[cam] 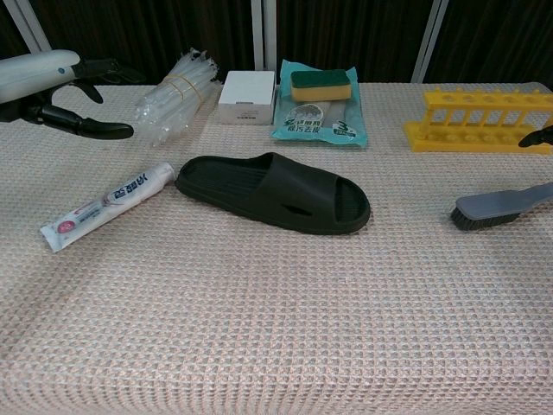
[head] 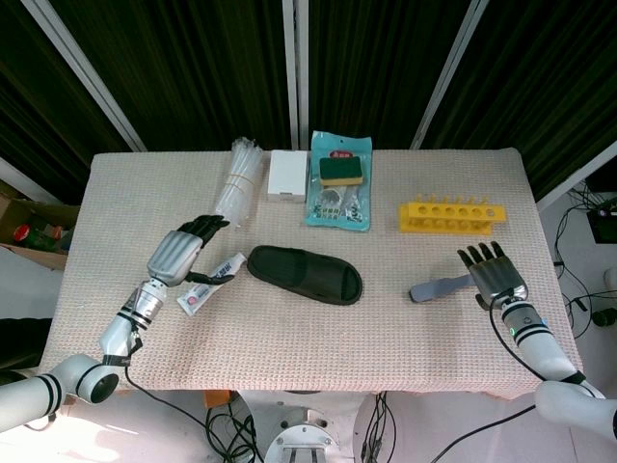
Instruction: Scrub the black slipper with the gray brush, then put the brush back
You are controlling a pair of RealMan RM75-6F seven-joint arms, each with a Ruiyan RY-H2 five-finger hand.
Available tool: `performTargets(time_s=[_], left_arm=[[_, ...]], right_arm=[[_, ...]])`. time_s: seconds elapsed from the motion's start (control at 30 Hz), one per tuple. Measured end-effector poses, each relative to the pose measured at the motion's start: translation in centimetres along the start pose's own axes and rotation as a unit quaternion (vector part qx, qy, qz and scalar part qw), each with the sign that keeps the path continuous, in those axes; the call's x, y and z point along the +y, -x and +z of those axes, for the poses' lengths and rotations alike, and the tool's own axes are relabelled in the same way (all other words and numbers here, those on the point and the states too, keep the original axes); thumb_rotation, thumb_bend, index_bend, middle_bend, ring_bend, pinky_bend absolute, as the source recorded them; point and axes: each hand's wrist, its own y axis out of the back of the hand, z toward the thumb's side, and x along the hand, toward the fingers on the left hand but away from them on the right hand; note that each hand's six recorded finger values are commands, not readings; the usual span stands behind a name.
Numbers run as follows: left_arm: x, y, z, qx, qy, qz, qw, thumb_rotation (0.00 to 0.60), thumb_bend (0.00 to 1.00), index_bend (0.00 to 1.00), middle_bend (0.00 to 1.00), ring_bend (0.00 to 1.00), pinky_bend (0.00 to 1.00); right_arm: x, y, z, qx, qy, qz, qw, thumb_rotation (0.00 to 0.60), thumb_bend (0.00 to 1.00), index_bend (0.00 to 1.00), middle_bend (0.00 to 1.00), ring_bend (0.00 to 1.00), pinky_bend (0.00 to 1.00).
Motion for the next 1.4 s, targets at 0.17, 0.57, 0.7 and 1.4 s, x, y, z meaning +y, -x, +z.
performTargets(time_s=[0.17,0.57,0.7,1.4], left_arm=[[-0.1,-0.1,0.1,-0.002,-0.005,-0.002,1.0000,0.208,0.03,0.13,0.10,0.09,0.24],[-0.6,-0.5,0.0,0.002,-0.002,-0.008,1.0000,0.208,0.03,0.13,0.10,0.09,0.24],[-0.6,-0.6,-0.1,0.002,0.000,-0.008,1.0000,0.212,0.03,0.13,0.10,0.09,0.24],[-1.6,-0.9,0.1,-0.010,0.013,-0.010,0.9998,0.251,0.03,0.13,0.10,0.09,0.24]], right_arm=[[-1.3,1.5,0.3,0.015,0.056,0.022,0.9981,0.600,0.33,0.00,0.11,0.00,0.00],[-1.6,3.2,0.4,0.016,0.013,0.001,0.9998,0.600,0.33,0.08,0.18,0.01,0.00],[-1.4,3.5,0.5,0.010,0.002,-0.016,0.9998,0.600,0.33,0.08,0.18,0.01,0.00],[-2.7,4.5,1.0,0.002,-0.028,-0.046,0.9985,0.600,0.34,0.09,0.17,0.01,0.00]])
